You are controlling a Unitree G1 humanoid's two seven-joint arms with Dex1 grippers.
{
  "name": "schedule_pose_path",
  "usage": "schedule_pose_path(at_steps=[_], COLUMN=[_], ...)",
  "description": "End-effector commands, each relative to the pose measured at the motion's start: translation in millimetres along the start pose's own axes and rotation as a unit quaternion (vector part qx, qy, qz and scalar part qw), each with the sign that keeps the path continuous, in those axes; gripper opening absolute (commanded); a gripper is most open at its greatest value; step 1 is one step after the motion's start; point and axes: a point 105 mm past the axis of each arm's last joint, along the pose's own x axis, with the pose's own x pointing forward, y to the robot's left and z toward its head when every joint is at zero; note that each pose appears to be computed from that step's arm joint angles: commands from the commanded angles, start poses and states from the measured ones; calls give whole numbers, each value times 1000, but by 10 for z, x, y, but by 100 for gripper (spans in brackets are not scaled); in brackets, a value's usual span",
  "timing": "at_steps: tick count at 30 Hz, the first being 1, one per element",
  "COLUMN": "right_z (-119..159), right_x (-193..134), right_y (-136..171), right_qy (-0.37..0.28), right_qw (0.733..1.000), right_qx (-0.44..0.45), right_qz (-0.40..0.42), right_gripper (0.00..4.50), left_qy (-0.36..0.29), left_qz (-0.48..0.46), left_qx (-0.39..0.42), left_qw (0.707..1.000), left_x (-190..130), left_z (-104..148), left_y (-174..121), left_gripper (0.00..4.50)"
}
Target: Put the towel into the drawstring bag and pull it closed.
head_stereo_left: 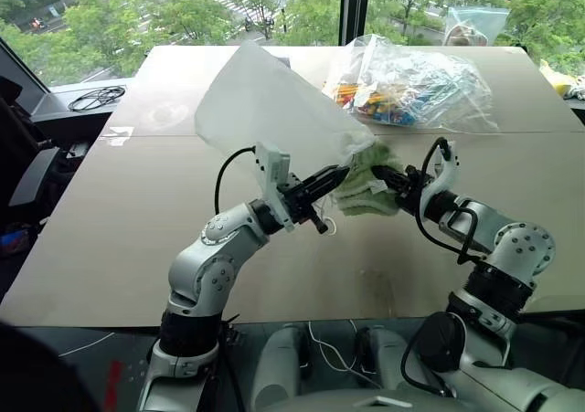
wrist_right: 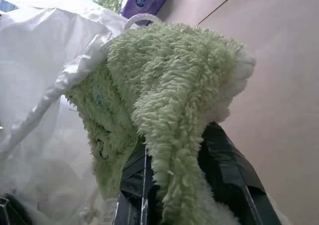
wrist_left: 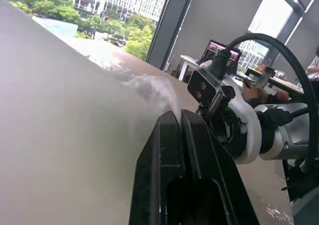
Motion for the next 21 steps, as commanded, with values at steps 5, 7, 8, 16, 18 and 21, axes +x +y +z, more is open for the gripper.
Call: schedule_pose_path(at_steps=[5,7,8,16,18,21], right_z=[-173,25,61,227,381,154], right_x=[-17,176,215,108,133,129], right_y=[549,201,127,399,318,575], right_qy=[-15,-73,-86,-150,-195,-128], right_qw=[977,990,990,964,948,951], right_qx=[15,59,72,85,164,139], right_qz=[212,107,87,203,193,243], right_gripper=[12,12,12,12,12,12], left_qy=[31,28,26,24,27,28], left_qz=[-54,-62,-64,-109,-110,-111], left_qx=[64,65,65,44,41,37], left_qw=[996,996,996,993,993,993], left_x=[165,192,198,212,208,216], left_z=[35,55,61,105,100,91], left_y=[-168,-187,-191,-363,-369,-374], left_gripper=[0,0,0,0,0,0])
